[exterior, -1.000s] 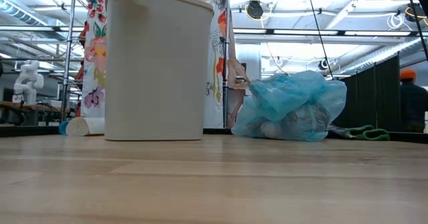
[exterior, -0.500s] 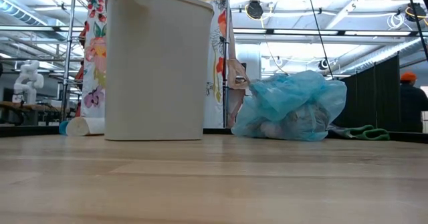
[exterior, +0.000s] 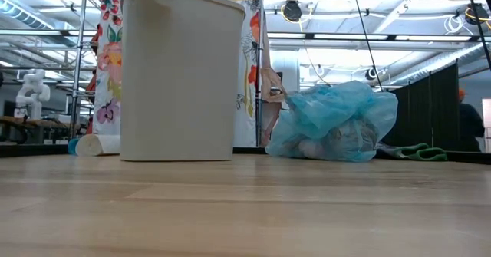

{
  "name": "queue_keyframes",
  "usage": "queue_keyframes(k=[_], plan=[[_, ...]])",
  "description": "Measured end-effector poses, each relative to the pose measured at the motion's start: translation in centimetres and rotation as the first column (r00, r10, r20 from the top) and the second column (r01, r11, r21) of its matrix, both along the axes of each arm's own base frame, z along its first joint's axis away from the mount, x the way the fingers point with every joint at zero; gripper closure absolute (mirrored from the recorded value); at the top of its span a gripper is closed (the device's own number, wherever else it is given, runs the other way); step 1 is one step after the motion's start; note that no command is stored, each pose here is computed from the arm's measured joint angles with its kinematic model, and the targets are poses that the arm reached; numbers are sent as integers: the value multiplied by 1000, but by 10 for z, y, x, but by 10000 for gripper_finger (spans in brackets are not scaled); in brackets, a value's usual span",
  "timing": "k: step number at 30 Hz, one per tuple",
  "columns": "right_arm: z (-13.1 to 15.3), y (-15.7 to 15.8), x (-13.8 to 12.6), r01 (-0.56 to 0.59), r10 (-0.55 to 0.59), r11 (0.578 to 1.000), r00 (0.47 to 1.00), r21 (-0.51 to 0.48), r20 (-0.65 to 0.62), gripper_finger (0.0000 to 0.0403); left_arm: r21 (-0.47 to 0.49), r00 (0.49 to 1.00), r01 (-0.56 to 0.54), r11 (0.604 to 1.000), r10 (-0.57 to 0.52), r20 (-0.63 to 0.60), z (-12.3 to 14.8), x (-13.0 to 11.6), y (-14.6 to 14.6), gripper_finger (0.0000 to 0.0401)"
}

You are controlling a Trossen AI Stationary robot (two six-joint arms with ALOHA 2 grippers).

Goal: Place trash/remove bag and relplace
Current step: Put the white trash bag into the white trash bin

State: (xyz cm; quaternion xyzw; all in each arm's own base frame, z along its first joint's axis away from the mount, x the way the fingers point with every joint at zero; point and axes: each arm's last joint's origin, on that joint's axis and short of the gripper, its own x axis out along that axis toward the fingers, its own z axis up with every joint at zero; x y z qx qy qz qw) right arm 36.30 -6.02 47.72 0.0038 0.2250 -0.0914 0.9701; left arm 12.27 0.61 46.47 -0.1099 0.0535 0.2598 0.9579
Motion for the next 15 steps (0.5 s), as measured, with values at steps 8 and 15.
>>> queue_keyframes(k=[8, 15], plan=[[-3, -2, 9, 103, -108, 990, 993, 94, 46, 403, 44, 975, -28, 999, 37, -218, -5, -32, 4, 401], [-12, -2, 35, 107, -128, 982, 983, 157, 129, 403, 20, 945, 116, 993, -104, -309, -10, -36, 0, 401]])
